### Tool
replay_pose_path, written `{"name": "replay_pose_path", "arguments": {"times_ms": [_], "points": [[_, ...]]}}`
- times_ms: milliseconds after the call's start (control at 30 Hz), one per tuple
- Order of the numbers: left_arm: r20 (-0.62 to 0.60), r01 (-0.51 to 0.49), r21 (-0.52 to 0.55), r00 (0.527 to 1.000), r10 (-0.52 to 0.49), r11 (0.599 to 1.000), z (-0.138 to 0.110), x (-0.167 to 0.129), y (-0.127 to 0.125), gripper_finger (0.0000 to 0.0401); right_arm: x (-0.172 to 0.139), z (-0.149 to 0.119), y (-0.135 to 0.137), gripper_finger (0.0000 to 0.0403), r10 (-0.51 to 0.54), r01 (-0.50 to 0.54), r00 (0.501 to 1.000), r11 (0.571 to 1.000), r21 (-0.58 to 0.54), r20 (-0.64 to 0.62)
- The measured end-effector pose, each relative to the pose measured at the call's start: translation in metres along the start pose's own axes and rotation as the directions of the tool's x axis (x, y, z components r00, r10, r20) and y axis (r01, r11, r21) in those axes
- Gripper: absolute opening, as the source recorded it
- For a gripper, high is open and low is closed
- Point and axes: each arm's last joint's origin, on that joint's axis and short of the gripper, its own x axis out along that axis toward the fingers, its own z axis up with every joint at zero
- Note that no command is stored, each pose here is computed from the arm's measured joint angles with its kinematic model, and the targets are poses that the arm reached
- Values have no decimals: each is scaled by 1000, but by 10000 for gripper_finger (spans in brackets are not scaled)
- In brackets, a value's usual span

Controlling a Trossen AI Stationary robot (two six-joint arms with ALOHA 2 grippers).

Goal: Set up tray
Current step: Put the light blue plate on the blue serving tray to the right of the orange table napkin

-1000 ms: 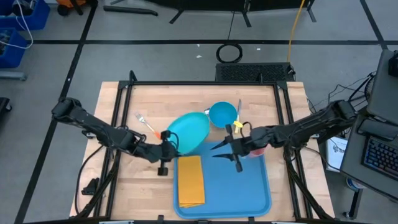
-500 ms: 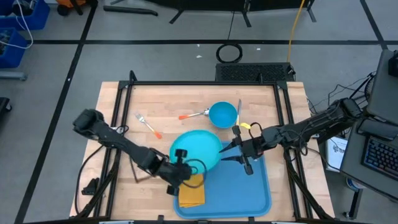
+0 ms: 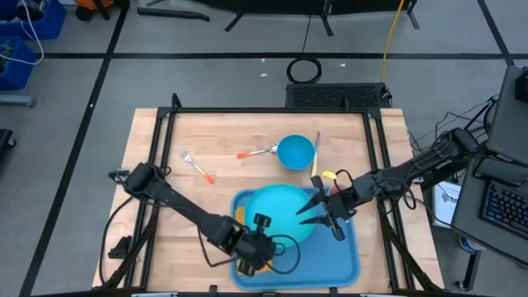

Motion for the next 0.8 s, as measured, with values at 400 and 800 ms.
{"name": "replay_pose_path", "arguments": {"times_ms": [400, 800], "points": [[32, 33, 53, 999, -35, 998, 17, 31, -19, 6, -2, 6, 19, 114, 73, -73, 997, 997, -1, 34], [77, 114, 59, 990, -118, 992, 22, 40, -12, 6, -2, 7, 18, 114, 68, -68, 997, 998, -17, 44]]}}
